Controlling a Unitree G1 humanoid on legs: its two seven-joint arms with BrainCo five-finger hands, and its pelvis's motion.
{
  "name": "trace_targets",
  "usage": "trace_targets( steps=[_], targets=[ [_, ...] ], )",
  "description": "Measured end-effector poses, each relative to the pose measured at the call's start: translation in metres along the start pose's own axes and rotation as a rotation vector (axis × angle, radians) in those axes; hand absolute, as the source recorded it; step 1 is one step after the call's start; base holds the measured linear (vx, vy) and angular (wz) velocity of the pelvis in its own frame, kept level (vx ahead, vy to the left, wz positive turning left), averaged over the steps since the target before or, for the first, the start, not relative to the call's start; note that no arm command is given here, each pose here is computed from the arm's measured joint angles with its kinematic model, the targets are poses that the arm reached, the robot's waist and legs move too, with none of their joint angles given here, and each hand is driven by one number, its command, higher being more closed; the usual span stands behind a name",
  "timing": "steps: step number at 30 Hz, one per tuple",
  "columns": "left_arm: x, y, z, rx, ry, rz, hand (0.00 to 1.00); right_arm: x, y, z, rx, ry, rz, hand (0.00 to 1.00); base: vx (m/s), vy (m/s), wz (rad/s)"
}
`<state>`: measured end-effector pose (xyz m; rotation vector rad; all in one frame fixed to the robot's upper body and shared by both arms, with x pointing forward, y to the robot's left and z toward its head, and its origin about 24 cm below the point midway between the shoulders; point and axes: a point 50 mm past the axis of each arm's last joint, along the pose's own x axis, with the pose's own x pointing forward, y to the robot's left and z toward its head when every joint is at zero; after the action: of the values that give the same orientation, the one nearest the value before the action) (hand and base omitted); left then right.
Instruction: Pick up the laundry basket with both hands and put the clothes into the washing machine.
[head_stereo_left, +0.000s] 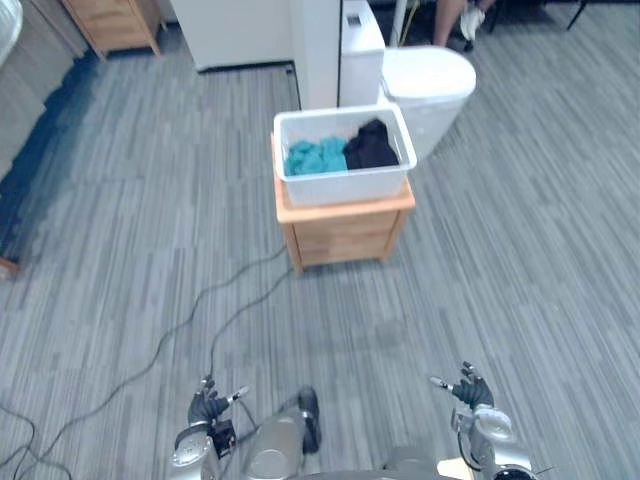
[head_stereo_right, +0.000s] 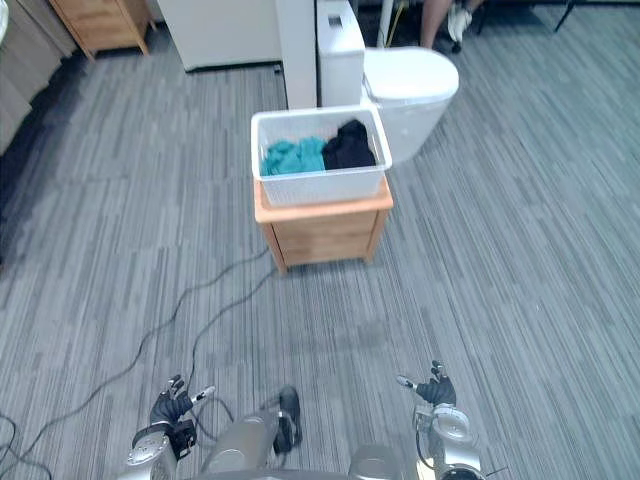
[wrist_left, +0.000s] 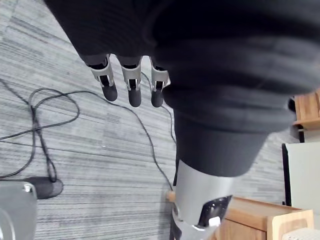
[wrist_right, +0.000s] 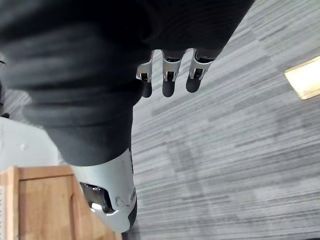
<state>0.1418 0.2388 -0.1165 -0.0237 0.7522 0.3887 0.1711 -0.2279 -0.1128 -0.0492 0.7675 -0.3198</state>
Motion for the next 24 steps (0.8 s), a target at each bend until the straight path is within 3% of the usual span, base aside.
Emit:
trace_targets(
  steps=[14, 24],
  targets=[
    [-0.005, -0.010, -0.009, -0.006, 0.021, -0.023, 0.00, -0.011, -0.006, -0.002, 0.005, -0.039, -0.013, 0.00, 0.38, -0.157, 0.12],
    [-0.001, -0.017, -0.001, -0.010, 0.001, -0.039, 0.00, -0.007, -0.009, 0.014, 0.034, -0.093, -0.037, 0.00, 0.27, 0.131, -0.23]
  ],
)
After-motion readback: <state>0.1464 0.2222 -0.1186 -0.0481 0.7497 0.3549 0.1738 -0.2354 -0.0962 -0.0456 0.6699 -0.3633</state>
